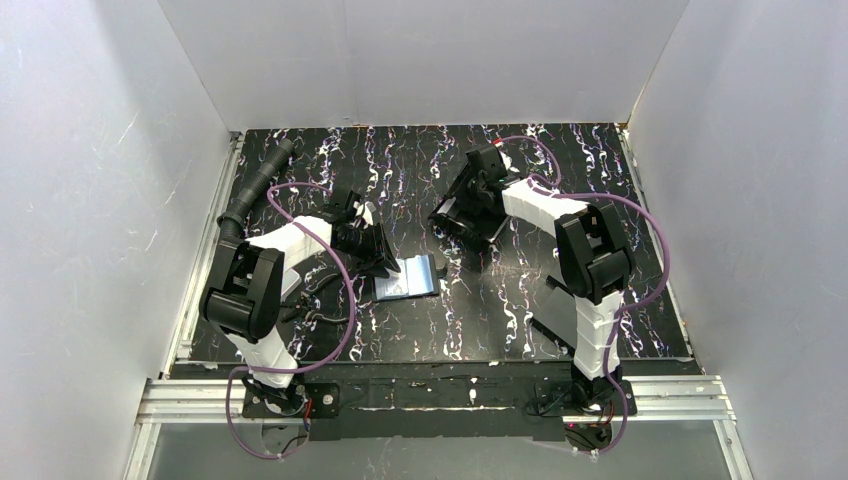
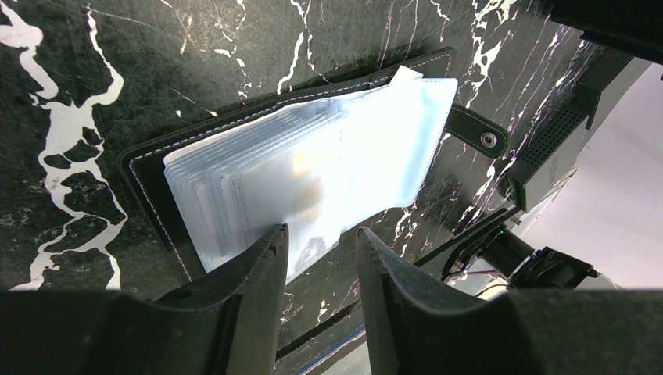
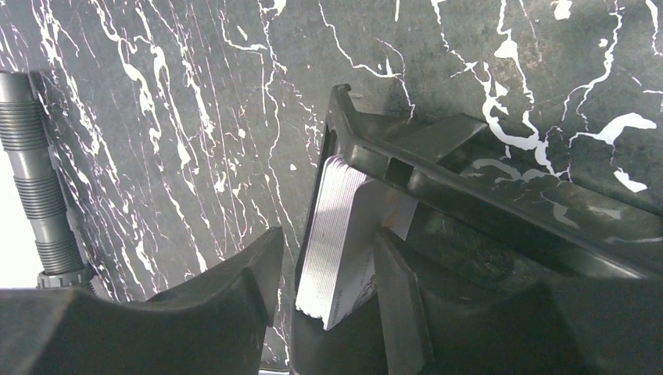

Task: Put the credit cards into the card holder
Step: Pick up the credit card from the storage box.

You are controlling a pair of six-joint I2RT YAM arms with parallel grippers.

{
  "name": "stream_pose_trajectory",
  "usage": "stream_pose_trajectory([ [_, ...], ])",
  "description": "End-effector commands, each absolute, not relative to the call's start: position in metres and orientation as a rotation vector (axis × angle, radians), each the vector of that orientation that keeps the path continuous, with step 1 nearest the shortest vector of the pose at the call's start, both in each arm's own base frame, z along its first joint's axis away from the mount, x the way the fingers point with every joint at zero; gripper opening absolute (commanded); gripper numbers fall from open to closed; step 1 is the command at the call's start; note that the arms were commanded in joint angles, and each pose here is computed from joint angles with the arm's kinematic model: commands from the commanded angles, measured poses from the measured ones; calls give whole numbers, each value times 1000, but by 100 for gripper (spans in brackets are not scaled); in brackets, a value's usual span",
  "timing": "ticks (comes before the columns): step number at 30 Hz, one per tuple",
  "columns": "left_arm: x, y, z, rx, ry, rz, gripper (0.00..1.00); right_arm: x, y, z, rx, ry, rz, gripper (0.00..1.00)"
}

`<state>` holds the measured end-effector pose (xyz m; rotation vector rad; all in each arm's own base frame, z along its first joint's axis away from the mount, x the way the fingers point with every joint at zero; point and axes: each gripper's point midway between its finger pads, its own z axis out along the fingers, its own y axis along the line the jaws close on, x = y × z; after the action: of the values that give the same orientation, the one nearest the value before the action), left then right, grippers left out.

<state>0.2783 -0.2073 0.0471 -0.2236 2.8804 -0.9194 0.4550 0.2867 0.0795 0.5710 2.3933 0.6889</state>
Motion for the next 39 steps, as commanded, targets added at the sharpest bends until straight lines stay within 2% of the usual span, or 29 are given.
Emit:
stream_pose_trajectory([
  [1,274,-200,36,-222,2910,-864,37,462,287,88,576,2346,703,52],
  [17,274,-200,35,-221,2908,-865,36,465,288,97,578,2326,709,32],
  [39,273,-200,34,-221,2910,-867,36,468,283,121,580,2301,724,23],
])
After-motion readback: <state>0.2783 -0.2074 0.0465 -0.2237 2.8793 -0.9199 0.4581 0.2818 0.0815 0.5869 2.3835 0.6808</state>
